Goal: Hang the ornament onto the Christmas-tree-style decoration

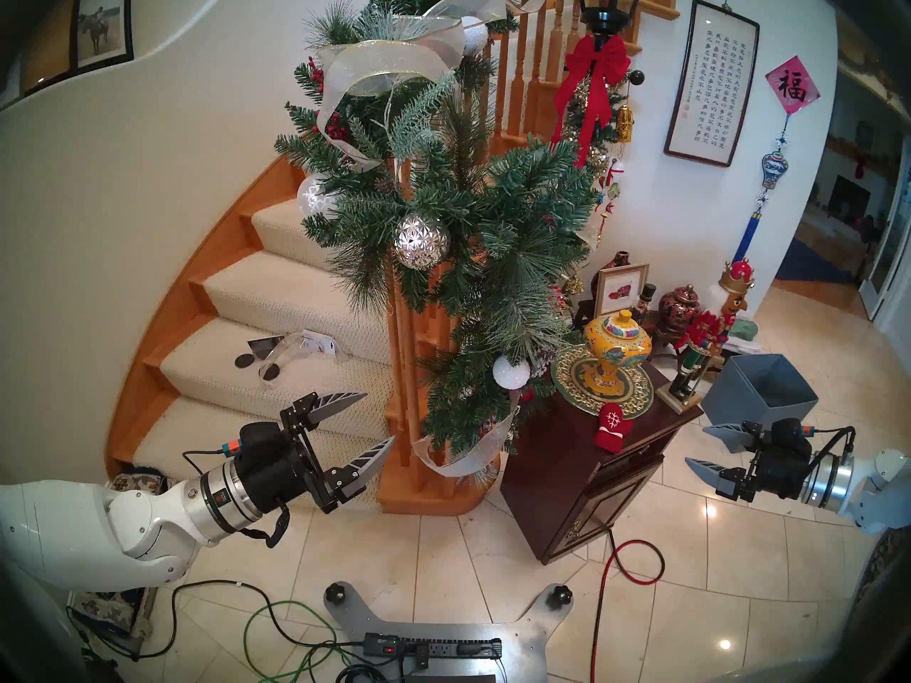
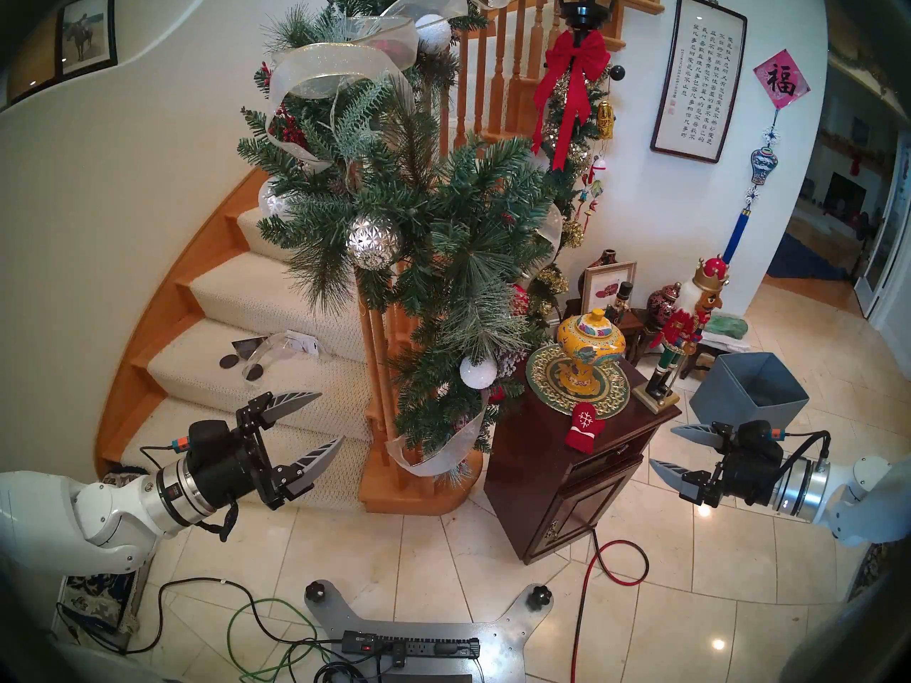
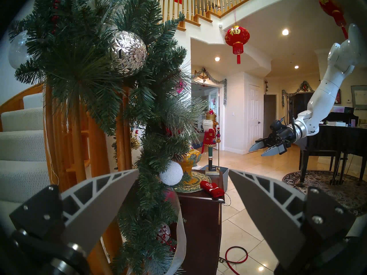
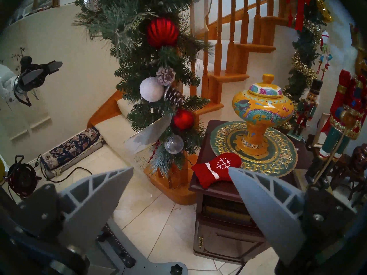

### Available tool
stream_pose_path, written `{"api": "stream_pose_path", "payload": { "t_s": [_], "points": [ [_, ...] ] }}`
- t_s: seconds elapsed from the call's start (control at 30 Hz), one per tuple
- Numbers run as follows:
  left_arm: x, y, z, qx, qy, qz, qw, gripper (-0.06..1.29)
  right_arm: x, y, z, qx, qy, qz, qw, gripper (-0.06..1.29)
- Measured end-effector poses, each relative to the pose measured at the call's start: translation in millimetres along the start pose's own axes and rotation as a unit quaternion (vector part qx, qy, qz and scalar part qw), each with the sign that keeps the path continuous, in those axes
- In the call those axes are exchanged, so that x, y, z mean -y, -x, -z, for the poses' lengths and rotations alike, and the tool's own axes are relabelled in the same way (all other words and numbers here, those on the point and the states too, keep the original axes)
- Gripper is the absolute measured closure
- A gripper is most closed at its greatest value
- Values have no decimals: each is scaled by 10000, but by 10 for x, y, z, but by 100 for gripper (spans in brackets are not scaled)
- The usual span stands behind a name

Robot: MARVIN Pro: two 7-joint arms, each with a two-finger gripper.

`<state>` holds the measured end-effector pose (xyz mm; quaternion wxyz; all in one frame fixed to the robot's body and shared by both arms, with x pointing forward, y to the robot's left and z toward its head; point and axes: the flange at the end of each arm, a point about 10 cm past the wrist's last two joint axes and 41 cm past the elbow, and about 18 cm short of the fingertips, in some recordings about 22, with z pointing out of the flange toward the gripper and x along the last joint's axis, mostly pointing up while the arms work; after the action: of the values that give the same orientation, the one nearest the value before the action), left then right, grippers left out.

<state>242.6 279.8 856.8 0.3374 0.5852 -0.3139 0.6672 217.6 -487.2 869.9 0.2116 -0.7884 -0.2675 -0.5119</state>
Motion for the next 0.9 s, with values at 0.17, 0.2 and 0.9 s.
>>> {"api": "stream_pose_path", "payload": {
  "t_s": [0.17,0.2,0.9],
  "points": [
    [0,0,0,0,0,0,10000,0,5,53,-60,44,-5,-56,10000,-2],
    [0,0,0,0,0,0,10000,0,7,63,-71,54,-6,-67,10000,-2],
    [0,0,0,0,-1,0,10000,0,119,164,-207,248,-143,-225,9993,-2]
  ]
}}
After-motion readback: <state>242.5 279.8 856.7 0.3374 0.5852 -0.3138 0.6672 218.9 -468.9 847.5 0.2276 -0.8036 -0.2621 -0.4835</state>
